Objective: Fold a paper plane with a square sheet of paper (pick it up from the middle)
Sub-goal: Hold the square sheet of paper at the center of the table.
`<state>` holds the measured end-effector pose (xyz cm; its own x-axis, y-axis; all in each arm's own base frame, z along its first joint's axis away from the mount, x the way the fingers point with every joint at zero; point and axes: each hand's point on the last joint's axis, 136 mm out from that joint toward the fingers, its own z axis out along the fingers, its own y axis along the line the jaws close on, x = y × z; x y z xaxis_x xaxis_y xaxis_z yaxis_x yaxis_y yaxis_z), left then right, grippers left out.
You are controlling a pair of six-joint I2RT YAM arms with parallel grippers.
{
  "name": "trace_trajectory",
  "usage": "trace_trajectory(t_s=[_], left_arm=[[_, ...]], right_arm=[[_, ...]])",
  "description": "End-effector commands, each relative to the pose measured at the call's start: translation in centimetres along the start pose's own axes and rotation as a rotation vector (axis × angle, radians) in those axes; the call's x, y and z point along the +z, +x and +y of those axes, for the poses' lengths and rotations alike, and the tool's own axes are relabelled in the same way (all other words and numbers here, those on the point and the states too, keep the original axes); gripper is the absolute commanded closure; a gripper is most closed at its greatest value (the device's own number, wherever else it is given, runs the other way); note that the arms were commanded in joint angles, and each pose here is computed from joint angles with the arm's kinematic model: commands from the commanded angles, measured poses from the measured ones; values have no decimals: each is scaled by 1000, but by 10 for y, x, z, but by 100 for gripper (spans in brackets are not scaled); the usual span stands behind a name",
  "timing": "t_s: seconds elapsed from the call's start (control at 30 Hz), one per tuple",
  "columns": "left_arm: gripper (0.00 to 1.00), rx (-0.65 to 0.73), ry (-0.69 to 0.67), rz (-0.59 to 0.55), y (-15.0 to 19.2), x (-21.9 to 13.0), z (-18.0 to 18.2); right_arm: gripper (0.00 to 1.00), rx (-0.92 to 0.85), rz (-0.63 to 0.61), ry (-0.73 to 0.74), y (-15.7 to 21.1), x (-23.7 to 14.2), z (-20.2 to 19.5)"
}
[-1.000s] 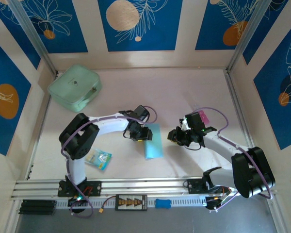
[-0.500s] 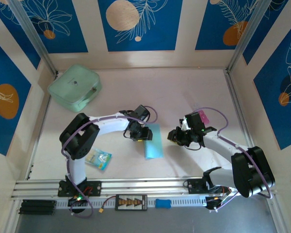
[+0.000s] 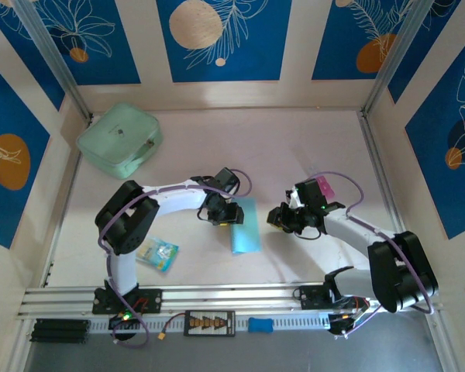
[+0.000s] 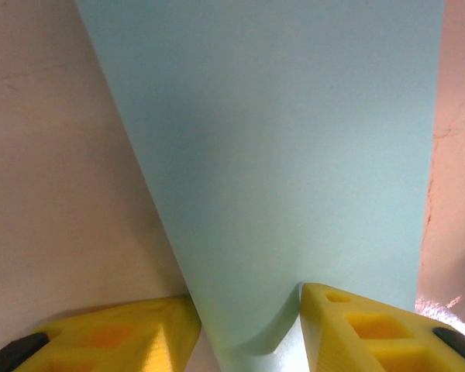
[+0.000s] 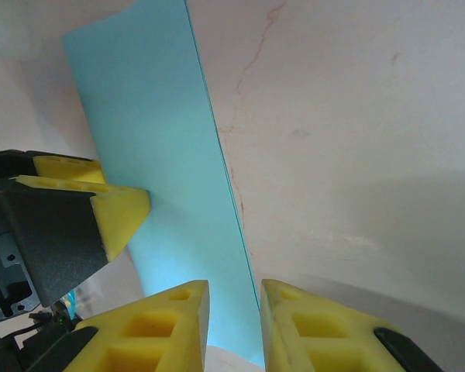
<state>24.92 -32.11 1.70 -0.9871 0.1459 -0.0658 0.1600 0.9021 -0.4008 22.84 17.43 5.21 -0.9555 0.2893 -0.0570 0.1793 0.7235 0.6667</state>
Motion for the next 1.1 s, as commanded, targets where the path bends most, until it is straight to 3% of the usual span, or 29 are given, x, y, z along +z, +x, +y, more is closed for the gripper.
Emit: trace_trajectory(t_s=[0.0,1.07], left_arm=[[53,-5,-95,26,9,40,30],[55,-11,-90,37,11,43,30]], right_arm=[[74,-16,31,-33,4,2,7],[74,-18,43,-37,5,5,8]])
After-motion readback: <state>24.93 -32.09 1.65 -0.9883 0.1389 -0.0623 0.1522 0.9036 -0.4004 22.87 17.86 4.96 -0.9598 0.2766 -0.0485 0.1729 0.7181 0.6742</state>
